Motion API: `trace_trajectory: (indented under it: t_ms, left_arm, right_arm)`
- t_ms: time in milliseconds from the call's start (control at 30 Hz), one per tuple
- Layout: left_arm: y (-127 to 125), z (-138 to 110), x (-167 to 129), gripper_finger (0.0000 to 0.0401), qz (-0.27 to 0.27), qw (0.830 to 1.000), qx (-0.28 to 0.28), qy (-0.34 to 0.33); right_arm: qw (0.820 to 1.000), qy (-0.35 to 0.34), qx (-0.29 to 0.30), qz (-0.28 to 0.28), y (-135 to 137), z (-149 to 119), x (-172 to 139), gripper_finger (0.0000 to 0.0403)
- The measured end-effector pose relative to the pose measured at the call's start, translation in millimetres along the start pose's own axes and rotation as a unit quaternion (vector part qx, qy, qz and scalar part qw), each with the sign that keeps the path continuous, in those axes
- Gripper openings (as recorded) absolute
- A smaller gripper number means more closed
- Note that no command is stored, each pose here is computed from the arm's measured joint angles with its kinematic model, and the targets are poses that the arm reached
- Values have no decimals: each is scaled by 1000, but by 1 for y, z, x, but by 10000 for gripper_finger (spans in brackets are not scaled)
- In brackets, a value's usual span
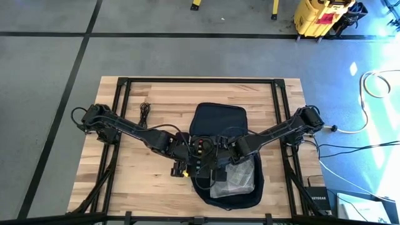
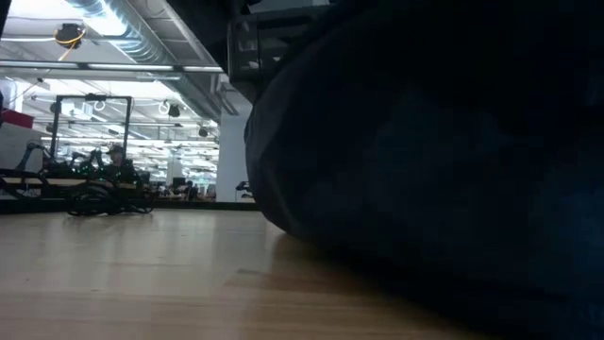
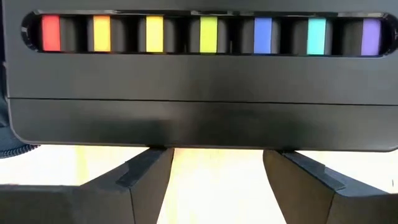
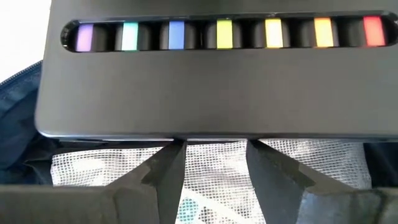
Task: Unpack backpack
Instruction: Remove the black medicine organizer from the black backpack
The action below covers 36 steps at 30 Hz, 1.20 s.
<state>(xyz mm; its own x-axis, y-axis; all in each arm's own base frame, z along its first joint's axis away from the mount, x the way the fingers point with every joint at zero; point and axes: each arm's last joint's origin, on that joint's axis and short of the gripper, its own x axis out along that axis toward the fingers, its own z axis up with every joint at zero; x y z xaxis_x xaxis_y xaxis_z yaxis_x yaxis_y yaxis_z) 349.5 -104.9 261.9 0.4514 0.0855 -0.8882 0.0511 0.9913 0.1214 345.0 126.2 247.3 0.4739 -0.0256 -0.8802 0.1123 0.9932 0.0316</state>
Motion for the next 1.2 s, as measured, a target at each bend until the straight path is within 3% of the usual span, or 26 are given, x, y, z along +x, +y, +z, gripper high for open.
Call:
trace_trajectory:
  t_ms: [467, 867, 1200]
  left_arm:
    - [-5, 1, -28, 237, 5, 999, -6, -47]
    - [-3, -3, -29, 237, 24, 999, -19, -33]
    - [-7, -10, -36, 237, 47, 998, -17, -25]
  right_arm:
    - [1000, -2, 0, 10, 1, 1, 1, 154]
    - [998, 45, -33, -12, 3, 18, 9, 154]
    - [998, 37, -49, -10, -5, 27, 14, 154]
